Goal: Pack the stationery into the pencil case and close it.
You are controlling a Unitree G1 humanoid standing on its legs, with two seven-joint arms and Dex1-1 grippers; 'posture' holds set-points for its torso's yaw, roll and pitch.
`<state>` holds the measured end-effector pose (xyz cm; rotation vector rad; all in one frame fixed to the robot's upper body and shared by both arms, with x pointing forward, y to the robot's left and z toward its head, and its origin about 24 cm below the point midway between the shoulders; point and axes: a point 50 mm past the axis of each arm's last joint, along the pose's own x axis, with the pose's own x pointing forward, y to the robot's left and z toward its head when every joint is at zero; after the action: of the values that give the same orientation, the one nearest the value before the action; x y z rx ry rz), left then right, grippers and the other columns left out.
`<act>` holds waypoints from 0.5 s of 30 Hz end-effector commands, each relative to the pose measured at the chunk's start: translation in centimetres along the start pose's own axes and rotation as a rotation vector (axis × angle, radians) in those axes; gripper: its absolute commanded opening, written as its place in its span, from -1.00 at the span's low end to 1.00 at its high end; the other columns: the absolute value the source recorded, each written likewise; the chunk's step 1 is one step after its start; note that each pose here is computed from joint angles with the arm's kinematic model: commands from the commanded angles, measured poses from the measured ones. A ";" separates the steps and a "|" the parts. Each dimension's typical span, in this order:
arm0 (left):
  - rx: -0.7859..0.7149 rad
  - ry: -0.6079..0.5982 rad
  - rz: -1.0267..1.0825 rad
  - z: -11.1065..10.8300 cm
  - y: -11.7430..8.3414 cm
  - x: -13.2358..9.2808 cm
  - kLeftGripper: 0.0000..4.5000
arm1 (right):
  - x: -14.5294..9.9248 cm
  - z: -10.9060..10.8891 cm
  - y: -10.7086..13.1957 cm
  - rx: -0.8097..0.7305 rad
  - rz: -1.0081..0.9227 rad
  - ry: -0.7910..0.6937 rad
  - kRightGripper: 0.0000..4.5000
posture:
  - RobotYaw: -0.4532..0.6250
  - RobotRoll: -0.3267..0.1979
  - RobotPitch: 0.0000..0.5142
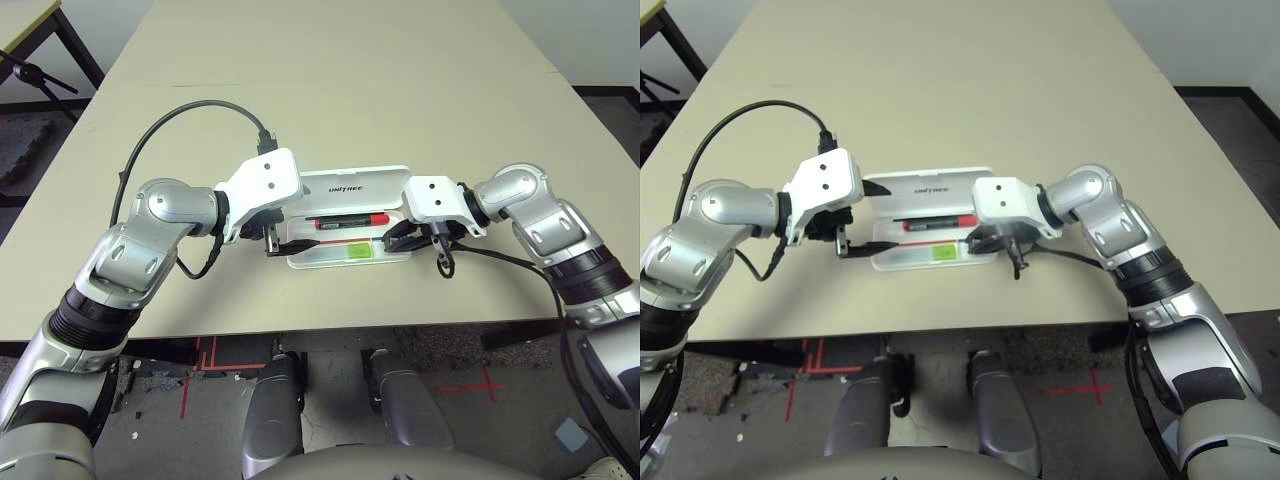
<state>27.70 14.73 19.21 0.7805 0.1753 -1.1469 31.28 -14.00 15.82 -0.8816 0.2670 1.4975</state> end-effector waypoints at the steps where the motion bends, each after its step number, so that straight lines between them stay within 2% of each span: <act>1: 0.005 0.012 -0.023 -0.1 -0.4 0.1 1.00 | -0.1 0.0 -0.2 0.011 -0.036 -0.009 0.08 | -0.32 0.25 -0.36; 6: -0.002 0.021 -0.020 -0.4 -0.4 -0.1 1.00 | -2.0 0.3 -0.5 0.082 -0.064 -0.058 0.94 | -0.32 0.25 -0.34; 10: -0.023 0.039 -0.003 -0.9 -0.3 -0.7 1.00 | -5.3 0.1 -0.4 0.212 -0.084 -0.093 0.99 | -0.32 0.25 -0.33; 15: -0.061 0.079 0.027 -2.0 -0.4 -1.8 1.00 | -9.4 -0.8 1.2 0.344 -0.056 -0.087 0.99 | -0.33 0.25 -0.30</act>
<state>27.31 16.83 18.40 0.7711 0.2546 -1.0934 30.08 -21.59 20.70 -0.5802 0.4243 1.3349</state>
